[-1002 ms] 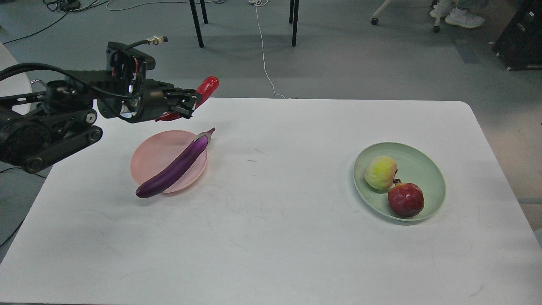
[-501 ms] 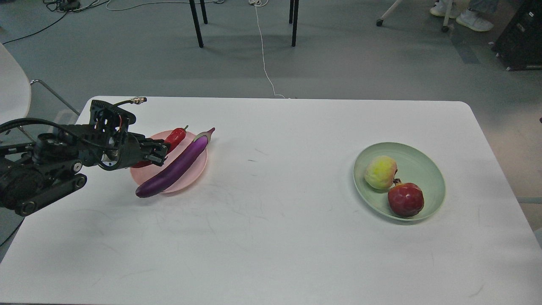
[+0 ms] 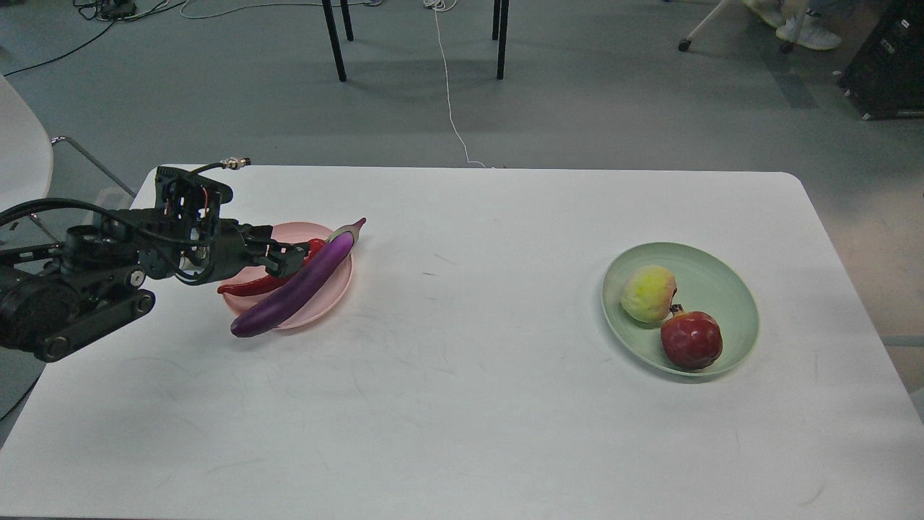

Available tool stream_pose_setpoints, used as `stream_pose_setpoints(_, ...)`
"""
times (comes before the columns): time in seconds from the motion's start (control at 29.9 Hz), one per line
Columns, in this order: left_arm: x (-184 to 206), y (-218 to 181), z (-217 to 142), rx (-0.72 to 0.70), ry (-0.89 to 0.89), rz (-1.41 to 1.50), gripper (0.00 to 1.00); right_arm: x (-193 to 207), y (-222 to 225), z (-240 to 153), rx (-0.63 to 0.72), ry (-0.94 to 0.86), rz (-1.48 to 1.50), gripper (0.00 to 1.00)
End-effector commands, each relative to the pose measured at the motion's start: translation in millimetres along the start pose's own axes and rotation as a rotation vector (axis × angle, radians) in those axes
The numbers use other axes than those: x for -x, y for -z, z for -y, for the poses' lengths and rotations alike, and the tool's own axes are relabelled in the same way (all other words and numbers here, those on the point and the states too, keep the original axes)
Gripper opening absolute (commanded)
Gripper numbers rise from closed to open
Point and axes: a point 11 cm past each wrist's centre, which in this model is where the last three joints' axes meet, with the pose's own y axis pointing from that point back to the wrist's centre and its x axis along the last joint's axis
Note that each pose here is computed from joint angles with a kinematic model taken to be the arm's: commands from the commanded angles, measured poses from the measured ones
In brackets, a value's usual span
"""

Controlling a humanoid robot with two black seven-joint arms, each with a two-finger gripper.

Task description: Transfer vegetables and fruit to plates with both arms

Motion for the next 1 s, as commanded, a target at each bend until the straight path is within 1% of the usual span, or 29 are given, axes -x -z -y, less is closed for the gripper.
stream_pose_setpoints(0.0,-46.2,-8.8,-10.4,0.094,-0.165,-0.329,0.98,6.0,10.8,10.3,-0.034,0.016,-0.005,0.99)
stream_pose_setpoints(0.1,-67.4,-16.0,-15.2,0.183,-0.244,-0.568,0.98,7.6,13.9,18.1,-0.063,0.019,0.001,0.99)
stream_pose_setpoints(0.27,-102.0,-25.6,-24.0,0.354,-0.355,-0.983,0.98,23.4,-8.2,34.5,-0.083,0.050,0.081,0.99)
stream_pose_setpoints(0.33,-112.8,-32.1,-23.8,0.430,-0.380,-1.133,0.98,25.7,-6.1,36.5,-0.094,0.055,0.088,0.99)
stream_pose_setpoints(0.43,-123.4,-27.6,-21.1,0.504,-0.431,-1.340,0.98,42.0,-1.2,49.6,-0.111,0.095,0.106,0.99)
stream_pose_setpoints(0.57,-127.0,-23.2,-13.2,0.593,-0.464,-1.582,0.98,63.1,-30.1,62.3,-0.083,0.133,0.178,0.99)
stream_pose_setpoints(0.7,-122.3,-8.8,-10.1,0.742,-0.487,-1.787,0.98,70.3,-52.1,75.2,-0.051,0.129,0.219,0.99)
stream_pose_setpoints(0.8,-119.2,-4.1,-7.2,0.824,-0.508,-1.872,0.98,79.1,-79.8,82.7,0.009,0.129,0.272,0.99)
stream_pose_setpoints(0.97,-113.3,-7.2,-4.4,0.948,-0.504,-1.985,0.98,84.7,-96.9,87.2,0.006,0.118,0.347,0.99)
